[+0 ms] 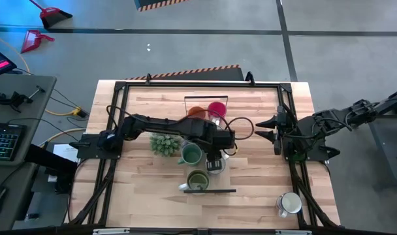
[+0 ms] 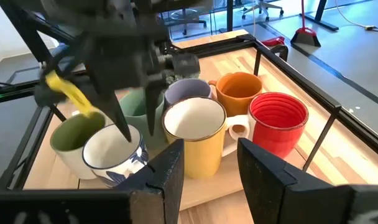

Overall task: Place coffee mugs
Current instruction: Put the left blue mug on the shelf, then put the blue mug on the shelf

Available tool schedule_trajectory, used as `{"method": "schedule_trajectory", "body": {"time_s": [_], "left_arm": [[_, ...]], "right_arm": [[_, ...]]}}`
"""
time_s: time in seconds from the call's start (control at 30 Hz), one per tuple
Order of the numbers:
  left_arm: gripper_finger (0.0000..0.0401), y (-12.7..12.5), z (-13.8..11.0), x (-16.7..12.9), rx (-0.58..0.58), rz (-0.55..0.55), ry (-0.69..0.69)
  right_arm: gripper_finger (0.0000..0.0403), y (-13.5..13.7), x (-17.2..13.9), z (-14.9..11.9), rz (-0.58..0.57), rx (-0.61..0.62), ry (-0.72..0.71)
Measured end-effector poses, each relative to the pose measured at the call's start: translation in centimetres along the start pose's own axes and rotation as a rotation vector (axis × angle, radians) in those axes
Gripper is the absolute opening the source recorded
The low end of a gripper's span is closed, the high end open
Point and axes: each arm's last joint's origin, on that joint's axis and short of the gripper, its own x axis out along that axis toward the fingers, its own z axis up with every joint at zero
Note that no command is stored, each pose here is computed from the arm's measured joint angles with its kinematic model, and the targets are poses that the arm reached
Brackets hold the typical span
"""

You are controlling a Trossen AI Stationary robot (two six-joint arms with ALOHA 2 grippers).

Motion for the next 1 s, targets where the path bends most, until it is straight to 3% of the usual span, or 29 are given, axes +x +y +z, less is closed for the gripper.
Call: {"method": "schedule_trajectory", "body": {"time_s": [0.13,0.47,0.8,1.0], "left_arm": [[0.0125,0.0,0.1,-2.4,-0.001,-0.016,-0.068],[0.0125,1.5,-1.0,-12.4,0.107,0.028,-0.301],[0.0125,5.5,-7.1,-22.7,0.050,0.214,-0.335],[0.0125,6.1,-11.1,-26.6,0.036,0.248,-0.306]], "right_arm": [[0.0129,0.0,0.0,0.0,0.000,0.000,0.000],[0.0129,0.1,-0.3,0.7,0.024,0.001,-0.072],[0.0129,-1.0,-2.6,1.6,0.054,0.004,-0.210],[0.0129,-1.5,-3.3,1.6,0.032,-0.022,-0.243]]}}
